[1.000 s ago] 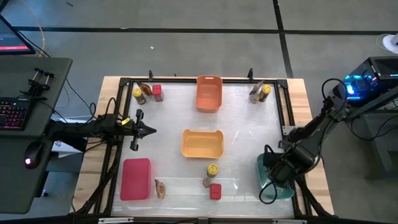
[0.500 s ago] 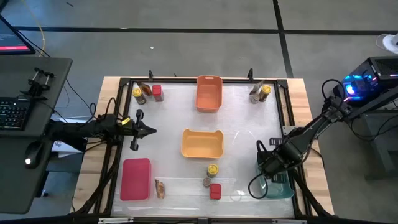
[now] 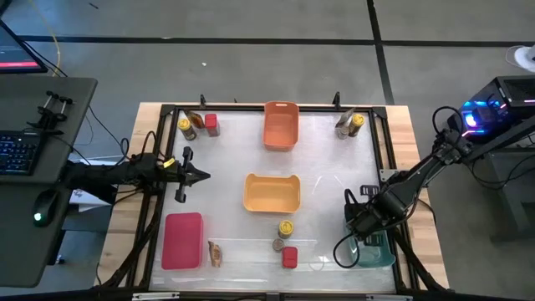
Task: Sort spices by type
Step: Put the bottom right orange seasoning bag into the blue bin, then put the top right orange seasoning bag into the blue bin
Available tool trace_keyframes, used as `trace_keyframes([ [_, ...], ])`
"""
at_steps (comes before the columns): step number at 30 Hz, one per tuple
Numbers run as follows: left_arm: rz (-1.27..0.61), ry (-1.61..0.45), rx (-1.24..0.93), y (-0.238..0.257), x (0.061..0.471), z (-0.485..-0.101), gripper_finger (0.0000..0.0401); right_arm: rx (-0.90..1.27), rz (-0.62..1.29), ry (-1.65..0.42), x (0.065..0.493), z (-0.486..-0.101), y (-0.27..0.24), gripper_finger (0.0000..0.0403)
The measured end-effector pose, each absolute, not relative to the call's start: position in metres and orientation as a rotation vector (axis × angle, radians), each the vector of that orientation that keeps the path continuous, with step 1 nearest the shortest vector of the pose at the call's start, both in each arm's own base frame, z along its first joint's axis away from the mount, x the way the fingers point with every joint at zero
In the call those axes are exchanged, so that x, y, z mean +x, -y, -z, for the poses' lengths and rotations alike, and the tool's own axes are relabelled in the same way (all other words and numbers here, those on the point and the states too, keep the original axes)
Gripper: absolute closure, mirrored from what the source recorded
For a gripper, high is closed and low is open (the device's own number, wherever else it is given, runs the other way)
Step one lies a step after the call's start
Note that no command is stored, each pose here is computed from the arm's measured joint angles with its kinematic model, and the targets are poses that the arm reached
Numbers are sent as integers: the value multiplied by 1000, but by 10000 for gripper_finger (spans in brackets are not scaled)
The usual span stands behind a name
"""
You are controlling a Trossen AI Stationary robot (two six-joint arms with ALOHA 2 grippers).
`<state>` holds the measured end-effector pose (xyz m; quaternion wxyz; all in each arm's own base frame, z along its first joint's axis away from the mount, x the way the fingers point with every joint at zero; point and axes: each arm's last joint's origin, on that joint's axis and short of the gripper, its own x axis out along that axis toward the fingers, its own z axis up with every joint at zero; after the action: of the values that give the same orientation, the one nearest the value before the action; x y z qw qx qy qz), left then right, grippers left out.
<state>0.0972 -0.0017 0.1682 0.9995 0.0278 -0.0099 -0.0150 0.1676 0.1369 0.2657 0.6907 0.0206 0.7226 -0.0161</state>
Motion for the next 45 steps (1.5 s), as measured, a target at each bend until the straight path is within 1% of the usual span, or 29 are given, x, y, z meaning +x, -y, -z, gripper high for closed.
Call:
trace_keyframes([
  [19,30,20,56,2,97,-168,401,49,34,-1612,168,-266,-137,400],
  [22,30,20,56,2,97,-168,401,49,34,-1612,168,-266,-137,382],
  [29,30,20,56,2,97,-168,401,48,35,-1614,168,-266,-137,310],
  [32,31,20,56,2,97,-168,401,46,38,-1624,167,-266,-137,291],
  [36,30,20,56,2,97,-168,401,69,19,-1685,164,-271,-136,281],
  [40,30,20,56,2,97,-168,401,68,21,-1704,161,-290,-135,281],
  [43,30,20,56,2,97,-168,401,79,41,-1665,162,-308,-134,281],
  [45,30,20,56,2,97,-168,401,138,61,-1584,167,-318,-137,281],
])
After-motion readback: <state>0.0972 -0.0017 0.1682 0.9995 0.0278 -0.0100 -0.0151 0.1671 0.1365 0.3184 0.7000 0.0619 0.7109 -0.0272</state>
